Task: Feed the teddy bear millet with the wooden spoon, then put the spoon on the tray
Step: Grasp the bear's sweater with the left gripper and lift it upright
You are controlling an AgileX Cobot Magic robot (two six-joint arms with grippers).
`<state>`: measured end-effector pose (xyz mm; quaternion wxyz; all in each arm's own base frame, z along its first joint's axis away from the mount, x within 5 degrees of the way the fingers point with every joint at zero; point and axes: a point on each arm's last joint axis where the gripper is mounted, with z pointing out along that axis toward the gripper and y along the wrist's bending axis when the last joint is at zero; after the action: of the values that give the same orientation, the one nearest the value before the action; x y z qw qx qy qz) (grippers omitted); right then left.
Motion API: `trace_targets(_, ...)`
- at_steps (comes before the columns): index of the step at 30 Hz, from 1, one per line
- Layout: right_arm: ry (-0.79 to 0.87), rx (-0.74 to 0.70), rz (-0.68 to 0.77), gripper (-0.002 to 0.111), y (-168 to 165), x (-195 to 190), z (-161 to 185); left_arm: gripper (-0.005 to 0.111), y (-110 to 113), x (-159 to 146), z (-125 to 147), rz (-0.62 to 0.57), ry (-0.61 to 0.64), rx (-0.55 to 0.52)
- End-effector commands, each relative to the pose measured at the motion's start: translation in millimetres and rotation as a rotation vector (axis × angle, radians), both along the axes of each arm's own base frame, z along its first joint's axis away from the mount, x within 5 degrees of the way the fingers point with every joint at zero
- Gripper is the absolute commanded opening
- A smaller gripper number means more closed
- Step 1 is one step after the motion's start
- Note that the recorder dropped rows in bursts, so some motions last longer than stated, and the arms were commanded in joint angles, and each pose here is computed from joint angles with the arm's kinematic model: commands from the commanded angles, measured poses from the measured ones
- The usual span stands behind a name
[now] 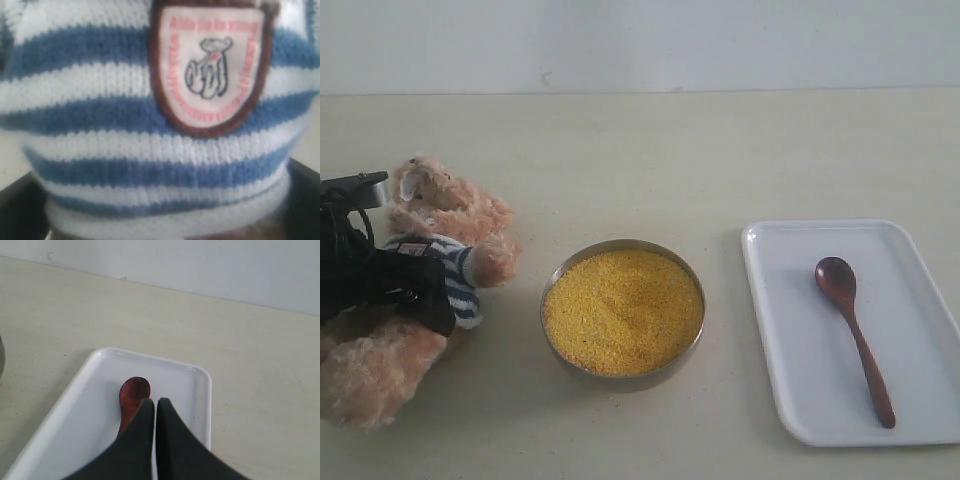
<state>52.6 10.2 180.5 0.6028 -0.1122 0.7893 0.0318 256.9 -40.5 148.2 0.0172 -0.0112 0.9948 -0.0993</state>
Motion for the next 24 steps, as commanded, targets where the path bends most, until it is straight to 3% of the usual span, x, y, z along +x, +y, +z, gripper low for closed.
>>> trace_targets(1,-0.013,-0.001,-0.006,0.001,-0.4,-0.1,1.1,0.091,-0.1,1.1,-3.9,-0.029,0.005,0.014)
trace_targets(4,-0.012,0.003,-0.007,0.001,-0.4,-0.1,1.1,0.056,0.4,1.2,-3.8,-0.035,0.004,0.02)
trace_targets(7,-0.012,0.003,-0.007,0.001,-0.4,-0.1,1.1,0.005,-0.2,2.5,1.8,-0.057,0.004,0.015)
trace_targets(14,-0.013,-0.002,-0.005,0.001,-0.4,-0.1,1.1,0.004,-2.3,2.6,31.5,-0.216,-0.054,0.003)
trace_targets(24,-0.013,-0.002,-0.005,0.001,-0.4,-0.1,1.1,0.004,-15.5,-21.2,61.6,-0.725,-0.181,0.054)
